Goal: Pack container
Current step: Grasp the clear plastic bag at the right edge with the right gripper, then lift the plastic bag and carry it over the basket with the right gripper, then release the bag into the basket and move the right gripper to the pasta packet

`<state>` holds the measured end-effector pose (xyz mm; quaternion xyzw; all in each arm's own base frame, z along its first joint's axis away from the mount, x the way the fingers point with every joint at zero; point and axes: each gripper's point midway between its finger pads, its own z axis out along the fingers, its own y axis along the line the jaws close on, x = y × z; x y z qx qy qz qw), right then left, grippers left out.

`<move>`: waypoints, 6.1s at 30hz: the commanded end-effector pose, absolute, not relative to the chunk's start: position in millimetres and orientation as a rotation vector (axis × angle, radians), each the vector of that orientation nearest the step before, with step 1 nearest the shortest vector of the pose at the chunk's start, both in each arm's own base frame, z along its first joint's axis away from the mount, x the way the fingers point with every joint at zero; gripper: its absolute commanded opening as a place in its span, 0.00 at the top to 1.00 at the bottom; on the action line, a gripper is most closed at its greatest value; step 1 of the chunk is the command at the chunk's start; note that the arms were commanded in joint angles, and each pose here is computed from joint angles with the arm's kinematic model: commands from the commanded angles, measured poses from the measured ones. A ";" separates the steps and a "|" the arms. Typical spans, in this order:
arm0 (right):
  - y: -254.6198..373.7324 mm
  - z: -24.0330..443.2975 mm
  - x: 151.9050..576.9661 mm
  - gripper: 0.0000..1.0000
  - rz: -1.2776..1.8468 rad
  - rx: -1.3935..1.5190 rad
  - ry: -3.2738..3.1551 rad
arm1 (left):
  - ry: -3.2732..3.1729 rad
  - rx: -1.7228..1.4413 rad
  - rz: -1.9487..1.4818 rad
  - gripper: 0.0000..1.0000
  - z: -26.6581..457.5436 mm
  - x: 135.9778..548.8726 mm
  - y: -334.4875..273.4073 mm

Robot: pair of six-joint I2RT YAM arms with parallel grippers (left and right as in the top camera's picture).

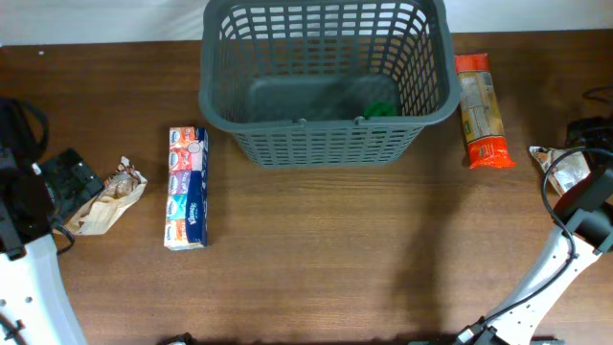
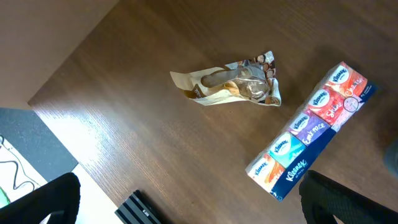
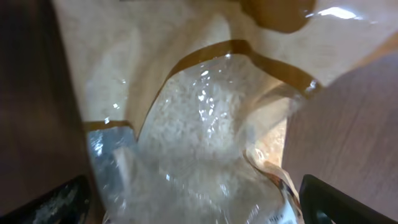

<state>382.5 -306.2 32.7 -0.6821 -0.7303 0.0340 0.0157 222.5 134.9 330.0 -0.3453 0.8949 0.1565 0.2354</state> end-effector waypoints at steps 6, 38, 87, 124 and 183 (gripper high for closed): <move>-305.0 7.9 375.8 0.01 0.152 -2.034 -2.274 | 2.452 -0.966 0.414 0.01 329.3 222.8 134.9; -303.9 -10.9 371.8 0.01 0.160 -1.920 -2.341 | 2.453 -0.966 0.414 0.01 329.2 222.6 134.9; -274.7 -5.2 376.2 0.96 -0.074 -1.758 -2.396 | 2.448 -0.965 0.414 0.01 329.8 223.6 135.3; 141.7 462.8 468.7 0.96 -0.855 0.771 -4.074 | 2.452 -0.966 0.414 0.01 329.3 222.8 135.0; 125.3 408.6 499.9 0.01 -0.446 0.439 -4.077 | 2.467 -0.968 0.417 0.01 327.7 219.7 133.9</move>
